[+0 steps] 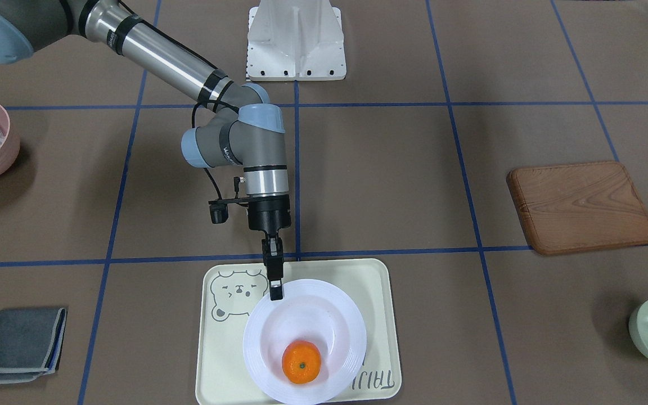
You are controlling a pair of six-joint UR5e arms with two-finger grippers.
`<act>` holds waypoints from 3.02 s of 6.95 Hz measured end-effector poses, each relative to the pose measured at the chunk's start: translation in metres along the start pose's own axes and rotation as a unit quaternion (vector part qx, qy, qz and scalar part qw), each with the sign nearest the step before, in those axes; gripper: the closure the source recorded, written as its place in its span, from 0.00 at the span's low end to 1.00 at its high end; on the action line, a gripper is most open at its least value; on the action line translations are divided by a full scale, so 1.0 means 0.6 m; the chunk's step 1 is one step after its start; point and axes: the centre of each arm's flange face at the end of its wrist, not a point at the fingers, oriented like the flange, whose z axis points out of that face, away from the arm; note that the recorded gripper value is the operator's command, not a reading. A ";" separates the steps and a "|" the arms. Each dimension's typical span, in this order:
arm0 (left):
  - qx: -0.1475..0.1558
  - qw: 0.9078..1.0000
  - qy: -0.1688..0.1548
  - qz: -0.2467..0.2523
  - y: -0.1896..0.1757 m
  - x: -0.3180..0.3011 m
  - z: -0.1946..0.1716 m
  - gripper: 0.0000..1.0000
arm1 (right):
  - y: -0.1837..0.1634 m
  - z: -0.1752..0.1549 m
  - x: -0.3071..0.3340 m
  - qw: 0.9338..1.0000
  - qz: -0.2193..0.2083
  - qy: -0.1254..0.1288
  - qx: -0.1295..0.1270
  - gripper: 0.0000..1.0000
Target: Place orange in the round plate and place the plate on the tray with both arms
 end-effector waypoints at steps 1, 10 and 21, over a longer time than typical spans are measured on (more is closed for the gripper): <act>0.000 1.000 0.000 0.000 0.000 0.000 0.000 0.02 | 0.000 0.003 0.010 1.000 0.005 0.001 0.005 0.69; 0.000 1.000 0.000 0.001 0.000 -0.001 0.001 0.02 | -0.069 -0.095 -0.091 0.871 -0.446 0.157 -0.132 0.00; -0.004 1.000 0.000 0.001 0.049 -0.021 0.030 0.02 | -1.149 -0.232 -0.208 0.532 -0.669 0.352 -0.381 0.00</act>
